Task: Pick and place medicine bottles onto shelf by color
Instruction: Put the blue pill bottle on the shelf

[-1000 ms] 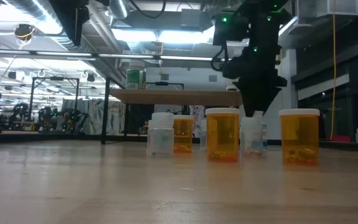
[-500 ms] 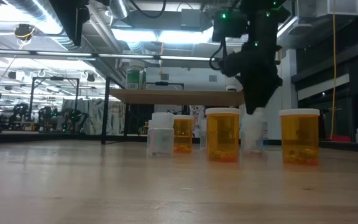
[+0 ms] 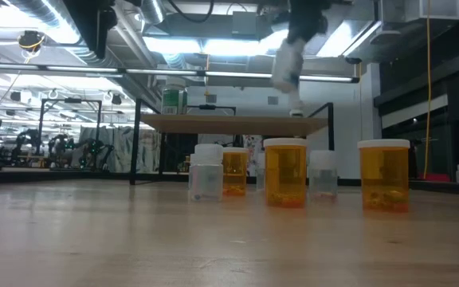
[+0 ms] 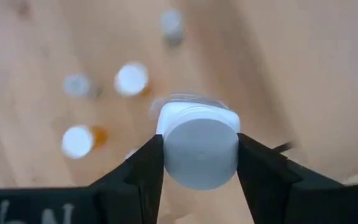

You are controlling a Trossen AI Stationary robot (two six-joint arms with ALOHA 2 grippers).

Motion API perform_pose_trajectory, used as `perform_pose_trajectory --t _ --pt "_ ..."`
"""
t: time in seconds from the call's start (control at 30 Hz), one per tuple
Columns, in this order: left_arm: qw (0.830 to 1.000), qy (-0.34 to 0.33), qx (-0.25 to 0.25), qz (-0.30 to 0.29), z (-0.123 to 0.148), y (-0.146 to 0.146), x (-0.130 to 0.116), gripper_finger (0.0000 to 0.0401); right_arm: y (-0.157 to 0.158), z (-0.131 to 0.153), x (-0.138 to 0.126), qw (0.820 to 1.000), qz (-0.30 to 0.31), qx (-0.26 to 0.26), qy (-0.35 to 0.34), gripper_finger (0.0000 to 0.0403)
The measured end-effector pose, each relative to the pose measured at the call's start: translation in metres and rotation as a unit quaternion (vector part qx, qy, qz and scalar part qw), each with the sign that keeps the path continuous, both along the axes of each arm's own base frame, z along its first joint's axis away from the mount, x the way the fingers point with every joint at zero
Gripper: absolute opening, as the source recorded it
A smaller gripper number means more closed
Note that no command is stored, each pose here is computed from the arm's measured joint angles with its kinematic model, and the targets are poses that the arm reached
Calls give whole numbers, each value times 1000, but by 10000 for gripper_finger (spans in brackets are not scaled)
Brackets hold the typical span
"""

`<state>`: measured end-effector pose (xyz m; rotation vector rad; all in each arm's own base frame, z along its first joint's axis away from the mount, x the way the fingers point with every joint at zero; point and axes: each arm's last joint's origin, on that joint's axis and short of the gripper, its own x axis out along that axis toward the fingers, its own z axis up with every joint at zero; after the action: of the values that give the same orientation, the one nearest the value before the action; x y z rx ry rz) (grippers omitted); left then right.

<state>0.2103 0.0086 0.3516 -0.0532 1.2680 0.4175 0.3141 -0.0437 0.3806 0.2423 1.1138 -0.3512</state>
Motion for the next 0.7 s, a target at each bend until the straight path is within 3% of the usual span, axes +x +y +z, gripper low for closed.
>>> perform_pose_trajectory --t 0.17,0.4,0.57,0.7 --pt "1000 -8 3 -11 1 0 2 289 -28 24 -13 998 -51 -35 -14 173" --pt "1000 -20 3 -11 1 0 4 289 -78 11 -24 996 -91 -13 17 173" --pt "1000 -21 3 -11 1 0 4 289 -110 10 -15 996 -72 0 -57 173" --pt "1000 -23 3 -11 1 0 5 289 -134 4 -9 993 -77 -23 -84 173"
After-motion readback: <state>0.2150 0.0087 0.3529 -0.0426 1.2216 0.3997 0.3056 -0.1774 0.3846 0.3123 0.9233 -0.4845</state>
